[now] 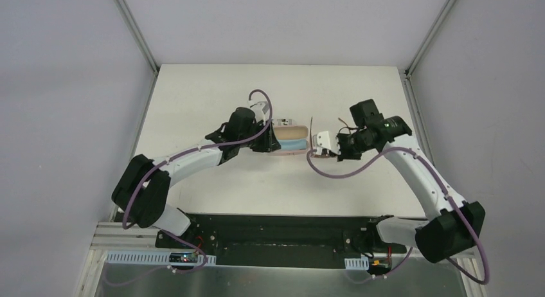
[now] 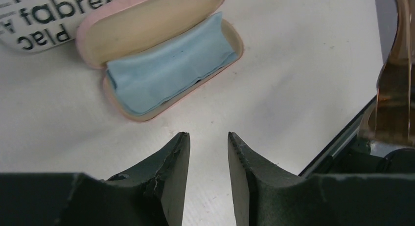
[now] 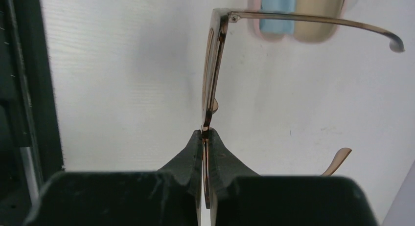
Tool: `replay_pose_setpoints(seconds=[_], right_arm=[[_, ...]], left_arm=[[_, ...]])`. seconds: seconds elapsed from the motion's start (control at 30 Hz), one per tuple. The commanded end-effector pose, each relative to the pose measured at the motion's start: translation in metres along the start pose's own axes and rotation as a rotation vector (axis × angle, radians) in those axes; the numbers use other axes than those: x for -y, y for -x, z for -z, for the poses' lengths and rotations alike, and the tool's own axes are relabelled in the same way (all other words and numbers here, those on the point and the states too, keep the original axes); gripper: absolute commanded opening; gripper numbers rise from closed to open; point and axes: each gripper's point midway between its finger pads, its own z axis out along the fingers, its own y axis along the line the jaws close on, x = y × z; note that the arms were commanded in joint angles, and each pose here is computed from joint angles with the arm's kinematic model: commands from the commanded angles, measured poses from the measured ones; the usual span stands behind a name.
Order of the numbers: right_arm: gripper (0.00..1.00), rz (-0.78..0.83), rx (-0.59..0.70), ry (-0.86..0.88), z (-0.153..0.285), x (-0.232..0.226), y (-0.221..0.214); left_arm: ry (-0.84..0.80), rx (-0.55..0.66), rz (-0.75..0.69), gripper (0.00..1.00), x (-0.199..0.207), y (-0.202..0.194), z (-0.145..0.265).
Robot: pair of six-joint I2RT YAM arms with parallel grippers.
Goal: Organize the sunglasses
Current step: Fold the sunglasses at the center of the board.
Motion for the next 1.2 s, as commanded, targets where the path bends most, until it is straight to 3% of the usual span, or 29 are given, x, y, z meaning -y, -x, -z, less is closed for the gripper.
replay_pose_setpoints(seconds=[0.0, 0.27, 0.63, 0.77, 0.97, 1.17], right_arm=[[0.00, -0.033, 0.066, 0.070, 0.002, -0.044, 0.038], [0.00, -0.004, 0.080, 0.100, -0.003, -0.070, 0.066], [0.00, 0.034, 0.157, 0.051, -0.003, -0.066, 0.096], [0.00, 0.040, 0.168, 0.088, -0.003, -0.078, 0.099], [0.00, 0.044, 0.182, 0.171, 0.000, -0.104, 0.103], [0.00, 0.076, 0.188, 0.226, -0.002, -0.121, 0.120]], left_arm=[[-0.139, 0.027, -0.052, 0.34, 0.053, 0.023, -0.015], [-0.253, -0.058, -0.124, 0.31, 0.114, -0.002, -0.038], [-0.428, -0.232, -0.208, 0.30, 0.181, -0.064, -0.046], [-0.326, -0.165, -0.237, 0.30, 0.163, -0.040, -0.037], [-0.168, 0.009, -0.259, 0.31, 0.115, 0.037, -0.011], [-0.191, -0.003, -0.323, 0.31, 0.129, 0.066, -0.040]])
